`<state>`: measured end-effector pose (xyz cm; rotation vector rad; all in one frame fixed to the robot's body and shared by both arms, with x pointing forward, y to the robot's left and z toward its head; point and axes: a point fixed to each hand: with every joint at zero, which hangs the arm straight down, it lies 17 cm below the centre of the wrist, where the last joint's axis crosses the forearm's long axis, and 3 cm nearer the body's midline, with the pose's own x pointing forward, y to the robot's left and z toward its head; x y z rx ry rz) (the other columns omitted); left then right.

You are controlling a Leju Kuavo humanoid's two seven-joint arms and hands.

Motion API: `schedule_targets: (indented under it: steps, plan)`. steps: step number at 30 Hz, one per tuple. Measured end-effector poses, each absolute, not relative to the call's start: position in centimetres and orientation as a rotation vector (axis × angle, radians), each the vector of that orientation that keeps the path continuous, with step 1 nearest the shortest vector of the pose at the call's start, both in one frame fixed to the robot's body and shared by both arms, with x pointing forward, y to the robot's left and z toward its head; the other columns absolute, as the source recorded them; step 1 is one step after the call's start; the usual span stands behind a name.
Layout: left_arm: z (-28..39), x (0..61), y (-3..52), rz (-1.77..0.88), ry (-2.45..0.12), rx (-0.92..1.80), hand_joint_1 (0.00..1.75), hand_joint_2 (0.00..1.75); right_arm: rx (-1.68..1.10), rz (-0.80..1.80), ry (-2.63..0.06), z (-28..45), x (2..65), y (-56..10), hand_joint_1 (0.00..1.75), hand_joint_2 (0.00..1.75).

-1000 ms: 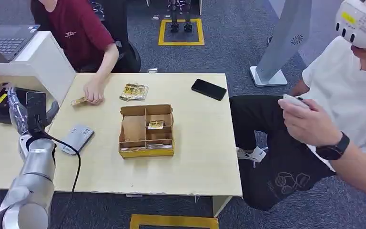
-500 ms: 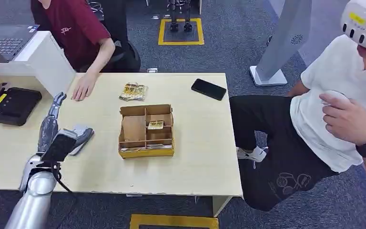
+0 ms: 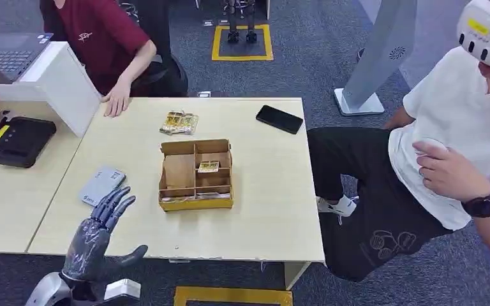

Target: Pass the card to the sensor for recognition and then transmit it.

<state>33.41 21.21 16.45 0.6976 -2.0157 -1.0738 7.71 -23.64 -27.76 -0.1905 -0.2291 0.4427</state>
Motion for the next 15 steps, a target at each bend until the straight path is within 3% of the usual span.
schedule_targets:
  steps: [15]
  plan:
    - [14.0, 32.0, 16.7, -1.101, -1.994, 1.000, 0.00, 1.75, -0.194, 0.466, -0.227, -27.8, 7.7, -23.7, 0.00, 0.00]
